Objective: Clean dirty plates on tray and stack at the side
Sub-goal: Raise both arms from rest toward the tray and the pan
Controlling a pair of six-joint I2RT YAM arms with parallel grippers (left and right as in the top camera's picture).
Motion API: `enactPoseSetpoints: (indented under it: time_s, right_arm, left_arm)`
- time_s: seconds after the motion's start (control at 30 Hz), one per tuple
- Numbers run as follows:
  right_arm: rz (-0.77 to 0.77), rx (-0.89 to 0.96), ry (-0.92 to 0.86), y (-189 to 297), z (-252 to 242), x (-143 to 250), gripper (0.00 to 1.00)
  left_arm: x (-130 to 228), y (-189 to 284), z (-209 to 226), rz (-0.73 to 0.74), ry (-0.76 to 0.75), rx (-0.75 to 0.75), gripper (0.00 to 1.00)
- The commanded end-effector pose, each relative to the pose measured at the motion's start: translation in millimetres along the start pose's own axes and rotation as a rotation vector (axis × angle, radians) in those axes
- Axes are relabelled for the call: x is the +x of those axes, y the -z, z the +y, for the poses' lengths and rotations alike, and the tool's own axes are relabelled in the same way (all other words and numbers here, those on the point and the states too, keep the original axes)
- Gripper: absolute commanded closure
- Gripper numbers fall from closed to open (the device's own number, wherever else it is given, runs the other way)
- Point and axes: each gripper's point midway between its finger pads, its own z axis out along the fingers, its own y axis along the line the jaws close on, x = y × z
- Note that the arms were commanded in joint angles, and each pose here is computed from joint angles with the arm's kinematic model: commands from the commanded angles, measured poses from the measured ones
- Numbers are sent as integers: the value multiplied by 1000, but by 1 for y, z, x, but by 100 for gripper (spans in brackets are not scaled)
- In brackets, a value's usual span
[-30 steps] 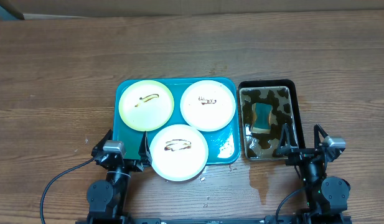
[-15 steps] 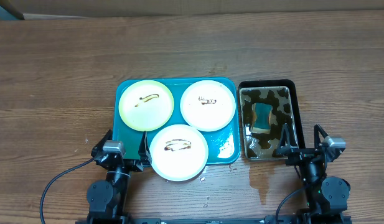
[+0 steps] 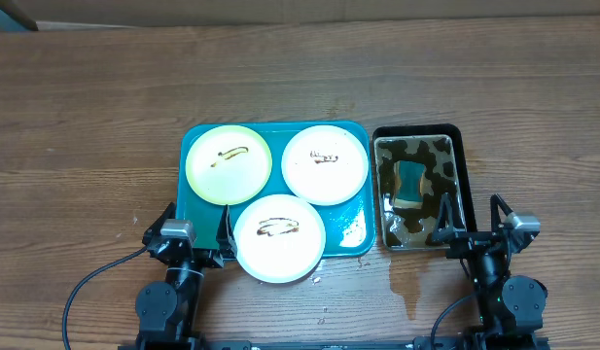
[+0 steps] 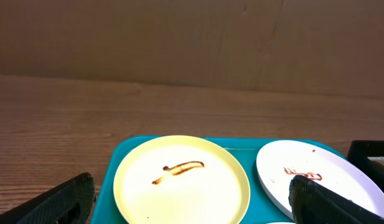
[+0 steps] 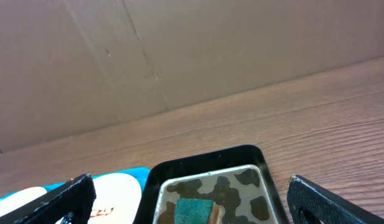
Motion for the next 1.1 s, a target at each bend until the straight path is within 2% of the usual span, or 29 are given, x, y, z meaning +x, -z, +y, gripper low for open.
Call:
enactPoseSetpoints:
  time_s: [0.0,0.77,0.9,1.07]
  right_arm:
    - [-4,-3,3,0,0,1,0]
    - [26,-19,-50,2,4,3,0]
    - [94,8,-52,6,2,7,0]
    - [169,33,-55,13,4,0,0]
  left_arm:
    - [1,0,1,-2,-16,-7,0]
    - [0,0,1,0,-15,-8,0]
    - [2,4,2,47,-13,-18,0]
    - [-5,16,9,184,-11,-85,0]
